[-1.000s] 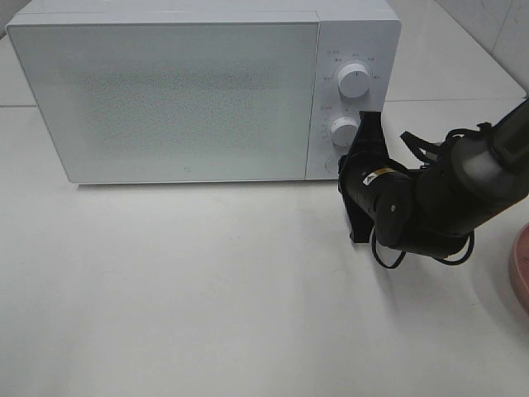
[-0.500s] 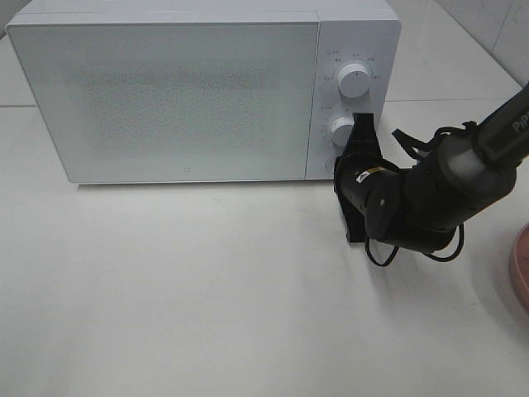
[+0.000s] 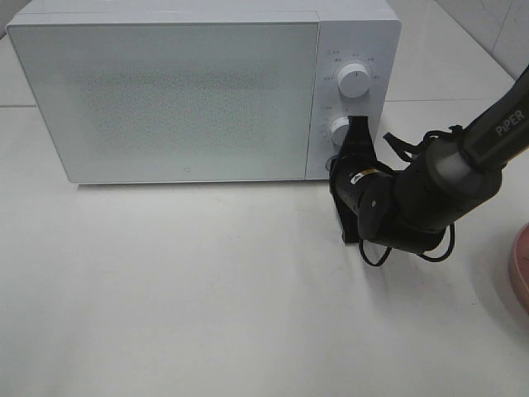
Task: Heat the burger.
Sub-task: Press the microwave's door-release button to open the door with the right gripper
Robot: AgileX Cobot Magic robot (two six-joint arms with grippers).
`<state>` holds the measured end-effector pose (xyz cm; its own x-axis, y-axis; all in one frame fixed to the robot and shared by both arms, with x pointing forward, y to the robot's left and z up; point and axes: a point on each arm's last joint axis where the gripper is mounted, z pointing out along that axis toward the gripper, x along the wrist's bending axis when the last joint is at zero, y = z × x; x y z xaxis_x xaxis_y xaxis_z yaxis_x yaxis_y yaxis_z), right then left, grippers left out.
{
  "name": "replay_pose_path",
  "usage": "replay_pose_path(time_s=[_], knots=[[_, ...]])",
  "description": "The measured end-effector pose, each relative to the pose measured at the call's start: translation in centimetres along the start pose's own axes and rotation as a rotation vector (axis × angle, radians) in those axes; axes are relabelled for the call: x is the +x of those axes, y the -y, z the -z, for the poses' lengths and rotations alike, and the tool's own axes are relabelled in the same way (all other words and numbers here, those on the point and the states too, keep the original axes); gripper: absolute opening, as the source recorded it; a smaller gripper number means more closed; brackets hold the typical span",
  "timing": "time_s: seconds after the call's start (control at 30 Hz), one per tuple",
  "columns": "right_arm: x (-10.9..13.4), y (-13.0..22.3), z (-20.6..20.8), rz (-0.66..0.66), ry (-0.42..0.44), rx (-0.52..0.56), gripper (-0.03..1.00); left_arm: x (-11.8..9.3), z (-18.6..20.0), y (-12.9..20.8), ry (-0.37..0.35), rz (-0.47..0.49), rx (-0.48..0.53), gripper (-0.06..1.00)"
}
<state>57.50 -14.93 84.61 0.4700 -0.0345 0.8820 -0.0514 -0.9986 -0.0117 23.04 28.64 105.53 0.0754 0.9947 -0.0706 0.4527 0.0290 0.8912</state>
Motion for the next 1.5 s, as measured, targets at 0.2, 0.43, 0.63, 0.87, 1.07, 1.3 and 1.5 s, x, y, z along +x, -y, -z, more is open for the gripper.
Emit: replay_pose_path(time_s=[0.2, 0.43, 0.63, 0.87, 1.07, 1.3, 1.5], knots=[[0.1, 0.1, -0.1, 0.001, -0.016, -0.007, 0.0, 0.0, 0.0, 0.0, 0.0, 0.0, 0.0, 0.96], [0.3, 0.5, -0.5, -0.011, -0.015, -0.026, 0.0, 0.0, 0.0, 0.0, 0.0, 0.0, 0.0, 0.96], [0.5, 0.9, -1.0, -0.019, -0.024, -0.035, 0.0, 0.0, 0.0, 0.0, 0.0, 0.0, 0.0, 0.96], [0.4, 1.0, -1.2, -0.028, -0.023, -0.046, 0.0, 0.0, 0.0, 0.0, 0.0, 0.0, 0.0, 0.96], [0.4, 1.0, -1.2, -0.028, -0.022, -0.045, 0.0, 0.0, 0.0, 0.0, 0.0, 0.0, 0.0, 0.96], [0.4, 1.0, -1.2, -0.025, -0.021, -0.041, 0.0, 0.0, 0.0, 0.0, 0.0, 0.0, 0.0, 0.96], [0.4, 1.2, -1.1, -0.022, -0.022, -0.037, 0.0, 0.0, 0.0, 0.0, 0.0, 0.0, 0.0, 0.96]])
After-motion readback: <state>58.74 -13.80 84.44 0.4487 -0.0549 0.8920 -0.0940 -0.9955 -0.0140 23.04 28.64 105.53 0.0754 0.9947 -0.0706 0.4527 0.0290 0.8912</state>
